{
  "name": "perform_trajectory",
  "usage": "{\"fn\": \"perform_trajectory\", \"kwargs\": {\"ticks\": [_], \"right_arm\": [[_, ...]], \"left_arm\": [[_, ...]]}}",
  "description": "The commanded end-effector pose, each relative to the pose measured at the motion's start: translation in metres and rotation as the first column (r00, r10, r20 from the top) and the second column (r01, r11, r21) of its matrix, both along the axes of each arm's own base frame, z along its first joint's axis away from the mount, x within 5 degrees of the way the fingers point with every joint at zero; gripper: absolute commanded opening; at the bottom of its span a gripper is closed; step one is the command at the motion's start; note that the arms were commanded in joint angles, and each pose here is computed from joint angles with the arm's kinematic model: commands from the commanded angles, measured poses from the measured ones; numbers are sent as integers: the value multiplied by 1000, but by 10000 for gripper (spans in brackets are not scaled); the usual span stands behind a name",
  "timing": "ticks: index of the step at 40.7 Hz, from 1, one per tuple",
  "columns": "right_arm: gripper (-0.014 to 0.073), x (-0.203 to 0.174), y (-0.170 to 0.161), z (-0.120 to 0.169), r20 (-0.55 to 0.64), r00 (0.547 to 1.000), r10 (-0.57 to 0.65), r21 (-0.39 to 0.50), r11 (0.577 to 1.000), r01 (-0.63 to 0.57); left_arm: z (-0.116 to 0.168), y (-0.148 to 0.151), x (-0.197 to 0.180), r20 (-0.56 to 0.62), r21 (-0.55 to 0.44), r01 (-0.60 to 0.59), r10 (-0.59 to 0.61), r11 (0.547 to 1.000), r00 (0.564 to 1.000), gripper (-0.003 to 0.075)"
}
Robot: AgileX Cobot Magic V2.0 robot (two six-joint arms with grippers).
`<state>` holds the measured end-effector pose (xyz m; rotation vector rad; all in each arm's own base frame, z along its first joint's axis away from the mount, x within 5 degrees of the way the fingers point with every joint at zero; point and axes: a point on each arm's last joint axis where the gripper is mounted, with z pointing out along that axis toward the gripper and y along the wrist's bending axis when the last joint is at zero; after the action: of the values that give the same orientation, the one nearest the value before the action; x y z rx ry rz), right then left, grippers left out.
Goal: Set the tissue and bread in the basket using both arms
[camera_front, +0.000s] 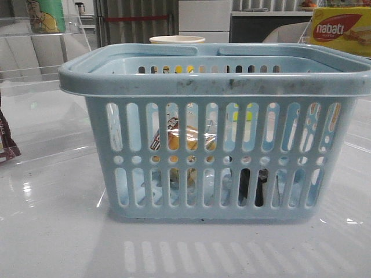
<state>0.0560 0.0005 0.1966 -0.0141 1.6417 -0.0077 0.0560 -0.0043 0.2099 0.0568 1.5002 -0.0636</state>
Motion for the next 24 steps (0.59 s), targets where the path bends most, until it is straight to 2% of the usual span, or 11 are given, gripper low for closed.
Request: {"fn": "perform_trajectory", "kwargs": {"ticks": [1,15,24], "right_arm": [[28,-1,-1,11,158,987,-15,-13,1000,17],[28,-1,-1,9,151,988,-15,-13,1000,17],[28,-2,-1,18,242,970,-14,16,1000,10]], "left_arm": [[6,-1,-2,96,-18,15,-13,1000,995,93],[6,-1,-2,94,-18,15,-13,1000,996,93],[6,-1,-2,94,-18,15,-13,1000,996,93]]}}
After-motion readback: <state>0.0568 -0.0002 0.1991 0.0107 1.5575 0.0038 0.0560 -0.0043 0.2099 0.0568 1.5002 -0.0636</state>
